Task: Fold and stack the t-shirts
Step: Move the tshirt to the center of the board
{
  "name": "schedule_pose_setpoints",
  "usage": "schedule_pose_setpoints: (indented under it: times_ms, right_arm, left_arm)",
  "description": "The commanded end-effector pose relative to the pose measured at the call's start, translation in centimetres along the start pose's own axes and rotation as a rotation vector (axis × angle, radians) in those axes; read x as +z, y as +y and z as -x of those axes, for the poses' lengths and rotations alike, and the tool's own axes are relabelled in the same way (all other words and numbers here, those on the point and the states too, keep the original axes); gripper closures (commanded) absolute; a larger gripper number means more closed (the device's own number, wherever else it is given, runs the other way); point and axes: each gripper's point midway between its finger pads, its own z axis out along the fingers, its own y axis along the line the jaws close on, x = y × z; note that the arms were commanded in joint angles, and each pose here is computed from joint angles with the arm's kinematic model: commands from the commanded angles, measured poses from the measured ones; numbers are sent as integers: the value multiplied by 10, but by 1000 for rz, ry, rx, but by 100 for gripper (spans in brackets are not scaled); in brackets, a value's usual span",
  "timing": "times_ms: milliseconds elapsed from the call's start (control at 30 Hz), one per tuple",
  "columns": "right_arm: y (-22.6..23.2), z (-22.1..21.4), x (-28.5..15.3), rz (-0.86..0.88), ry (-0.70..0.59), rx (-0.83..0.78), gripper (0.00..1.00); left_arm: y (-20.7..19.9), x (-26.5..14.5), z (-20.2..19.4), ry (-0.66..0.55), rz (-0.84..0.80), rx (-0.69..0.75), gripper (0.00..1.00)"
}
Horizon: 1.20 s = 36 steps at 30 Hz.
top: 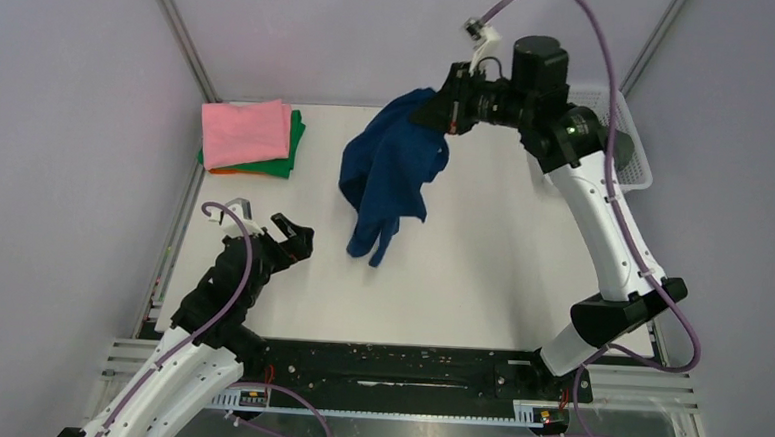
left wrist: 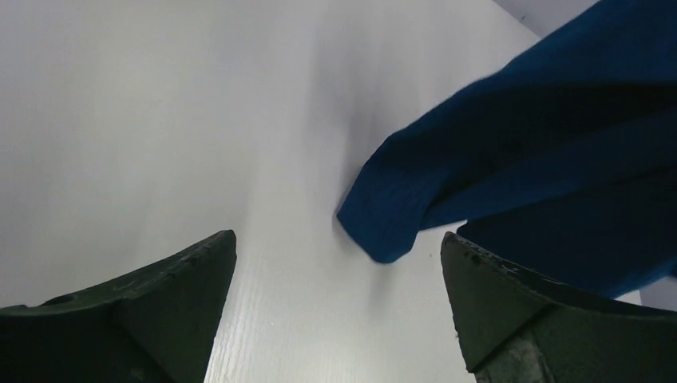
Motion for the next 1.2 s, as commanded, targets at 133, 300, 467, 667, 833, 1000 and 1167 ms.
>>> schedule_pose_setpoints:
  times_ms: [133,300,467,667,833,1000,1167]
  right_arm:
    - [105,-33,-8,339,52,-115,100]
    - [116,-30,-20,347,8,-162,100]
    - [35,-44,-20,-50,-70,-166,100]
    - [-123,-122,-55,-470,-17,257,98]
    - [-216,-213,-86,-774,137,439,25]
    - [-251,-235,-127,-1077,169,424,1]
    - [-248,-254,-140,-1127,173,443,1]
  left_arm:
    - [7,-6,7,-23,50,-43,1]
    - [12,-10,9,-29,69,-59,1]
    - [17,-12,7,-24,92,-65,1]
    - [28,-5,-5,19,162,-45,1]
    - [18,16,-31,139,144,-14,1]
    - [0,42,-60,265,96,3,1]
    - [-23,71,-82,355,31,1,1]
